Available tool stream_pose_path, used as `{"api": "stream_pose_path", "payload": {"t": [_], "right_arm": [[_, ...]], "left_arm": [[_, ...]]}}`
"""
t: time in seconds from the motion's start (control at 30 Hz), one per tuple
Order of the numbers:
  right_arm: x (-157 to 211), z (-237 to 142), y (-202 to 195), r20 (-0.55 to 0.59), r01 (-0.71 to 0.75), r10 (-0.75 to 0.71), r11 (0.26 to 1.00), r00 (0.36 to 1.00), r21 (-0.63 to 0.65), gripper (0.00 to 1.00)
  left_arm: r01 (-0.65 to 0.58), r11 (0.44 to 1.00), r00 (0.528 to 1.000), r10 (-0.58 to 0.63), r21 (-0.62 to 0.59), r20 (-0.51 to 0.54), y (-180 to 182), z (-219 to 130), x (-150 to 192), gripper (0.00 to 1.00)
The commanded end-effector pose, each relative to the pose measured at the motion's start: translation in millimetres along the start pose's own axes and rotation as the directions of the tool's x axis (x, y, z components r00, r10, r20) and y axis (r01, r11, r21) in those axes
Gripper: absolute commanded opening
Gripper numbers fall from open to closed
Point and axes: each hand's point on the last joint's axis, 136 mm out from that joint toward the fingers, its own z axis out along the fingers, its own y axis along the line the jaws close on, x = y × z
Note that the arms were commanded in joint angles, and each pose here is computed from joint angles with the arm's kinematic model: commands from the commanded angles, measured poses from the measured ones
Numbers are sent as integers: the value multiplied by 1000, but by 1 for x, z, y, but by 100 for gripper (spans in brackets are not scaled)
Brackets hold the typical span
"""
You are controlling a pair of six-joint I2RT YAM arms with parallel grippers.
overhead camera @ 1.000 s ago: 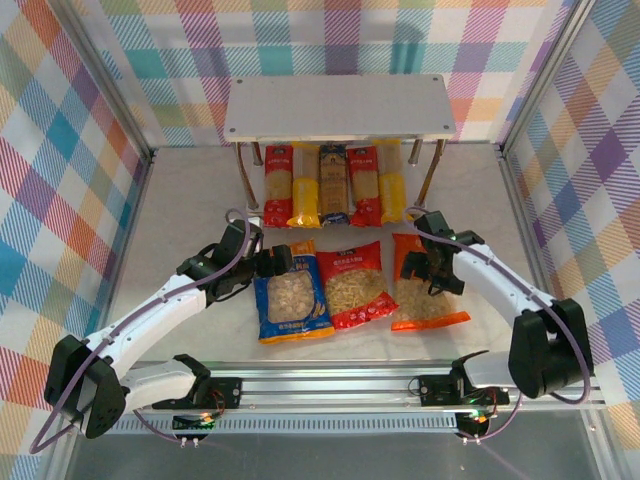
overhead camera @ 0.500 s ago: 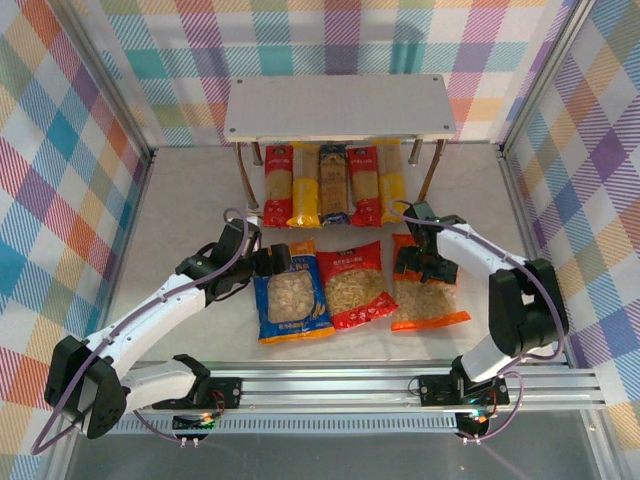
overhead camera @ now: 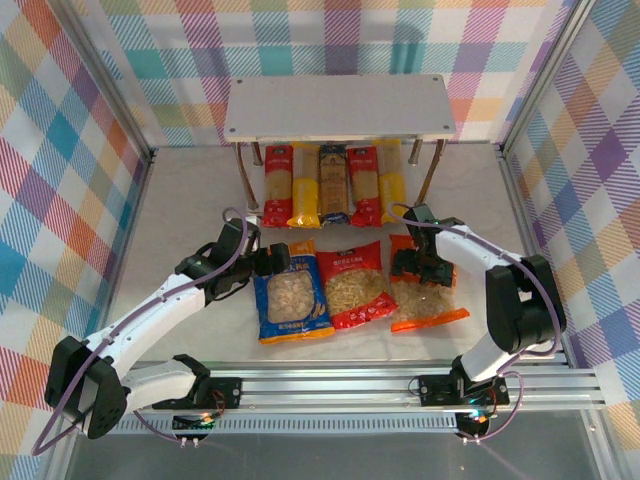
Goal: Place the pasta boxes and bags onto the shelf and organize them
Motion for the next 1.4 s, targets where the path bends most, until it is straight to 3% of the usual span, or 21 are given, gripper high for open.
{"api": "stream_pose_path", "payload": {"t": [0.0, 0.17, 0.37, 0.53, 0.7, 0.9, 1.07, 1.37], "right_arm": [[59, 28, -6, -249, 43, -39, 999, 968, 8, 92], [66, 34, -7, -282, 47, -42, 999, 959, 12, 67], [68, 34, -7, -284, 39, -35, 999, 958, 8, 54], [69, 33, -6, -270, 27, -28, 1000, 962, -10, 33], [65, 24, -7, -222, 14, -18, 1000, 975, -22, 2], [55, 5, -6, -137, 12, -19, 999, 990, -52, 0], [41, -27, -6, 10, 36, -35, 994, 999, -106, 0], [15, -134, -27, 361, 90, -40, 988, 932, -125, 0]], "left_arm": [[-5, 1000, 1000, 5, 16, 23, -1, -3, -6, 88], [-4, 1000, 1000, 3, 15, 30, 0, -5, -6, 88], [-4, 1000, 999, 3, 16, 34, 1, -7, -6, 88], [-3, 1000, 999, 2, 18, 37, 1, -8, -6, 88], [-3, 1000, 999, 2, 24, 39, 0, -9, -7, 88], [-5, 1000, 999, 4, 27, 42, 1, -11, -6, 87], [-5, 1000, 999, 4, 24, 46, 2, -12, -6, 87], [-5, 1000, 999, 4, 26, 47, 0, -11, -9, 87]]}}
